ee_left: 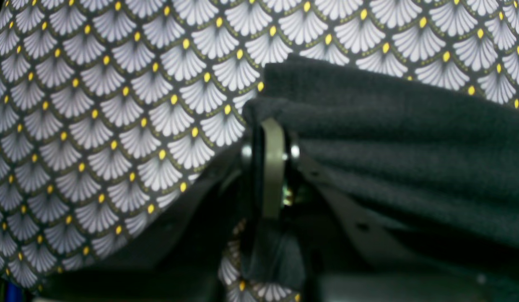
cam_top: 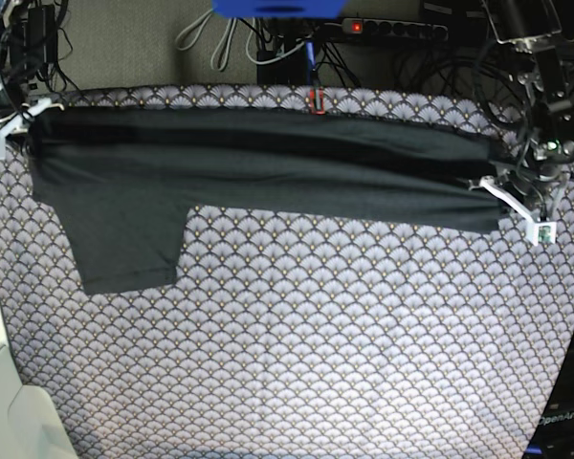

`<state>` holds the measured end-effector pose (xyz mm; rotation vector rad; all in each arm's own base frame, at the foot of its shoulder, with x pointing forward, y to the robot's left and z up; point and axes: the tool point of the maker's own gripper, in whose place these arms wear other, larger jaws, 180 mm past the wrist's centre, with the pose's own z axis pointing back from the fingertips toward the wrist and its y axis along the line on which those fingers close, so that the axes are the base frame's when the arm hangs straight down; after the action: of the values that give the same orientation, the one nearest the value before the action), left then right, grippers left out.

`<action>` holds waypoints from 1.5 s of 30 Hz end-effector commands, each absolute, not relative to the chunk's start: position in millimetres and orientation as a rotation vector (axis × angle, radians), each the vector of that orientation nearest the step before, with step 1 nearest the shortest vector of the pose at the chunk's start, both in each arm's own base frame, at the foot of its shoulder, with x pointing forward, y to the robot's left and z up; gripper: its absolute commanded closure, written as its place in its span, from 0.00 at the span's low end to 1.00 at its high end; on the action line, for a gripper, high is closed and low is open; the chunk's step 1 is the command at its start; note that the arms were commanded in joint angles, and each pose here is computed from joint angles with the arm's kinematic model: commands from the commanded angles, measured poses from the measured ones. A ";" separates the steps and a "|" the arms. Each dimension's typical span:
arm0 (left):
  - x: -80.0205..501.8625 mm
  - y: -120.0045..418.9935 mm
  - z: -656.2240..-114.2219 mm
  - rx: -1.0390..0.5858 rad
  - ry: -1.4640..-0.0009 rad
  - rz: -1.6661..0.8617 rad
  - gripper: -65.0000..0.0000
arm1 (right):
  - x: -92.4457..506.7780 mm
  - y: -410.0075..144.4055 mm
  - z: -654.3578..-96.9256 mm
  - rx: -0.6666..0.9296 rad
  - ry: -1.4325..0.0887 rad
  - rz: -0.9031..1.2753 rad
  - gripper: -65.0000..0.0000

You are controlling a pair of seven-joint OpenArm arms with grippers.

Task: Fold the T-shirt properly
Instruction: 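Lift the grasped edges and fold them toward the collar with both grippers, then lower the folded edge onto the shirt and open both grippers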

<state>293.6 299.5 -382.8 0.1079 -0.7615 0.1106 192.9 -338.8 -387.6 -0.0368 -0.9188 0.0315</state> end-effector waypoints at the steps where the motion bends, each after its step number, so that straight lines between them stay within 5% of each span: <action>1: 302.1 308.5 -366.5 0.137 -0.811 0.101 1.00 | 196.2 -346.9 -374.8 -0.063 -0.952 0.043 1.00; 20: 287.6 327.9 -371.7 0.169 -0.781 0.133 0.98 | 175.4 -338.9 -401.2 -0.043 -0.819 0.012 0.94; 26: 285.6 324.7 -376.5 0.157 -0.712 0.135 0.63 | 174.8 -339.3 -401.7 -0.044 -0.813 0.013 0.73; 33: 289.9 316.7 -374.2 0.131 -0.713 0.060 0.41 | 174.6 -343.5 -398.6 -0.055 -0.819 0.008 0.56; 45: 288.5 322.9 -388.9 0.111 -0.668 0.011 0.36 | 154.9 -392.6 -377.9 -0.174 -0.845 -0.099 0.56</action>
<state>281.3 317.2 -399.7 0.0987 -0.6332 0.0174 149.0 -383.6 -391.3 -0.1481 -0.8065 -0.1077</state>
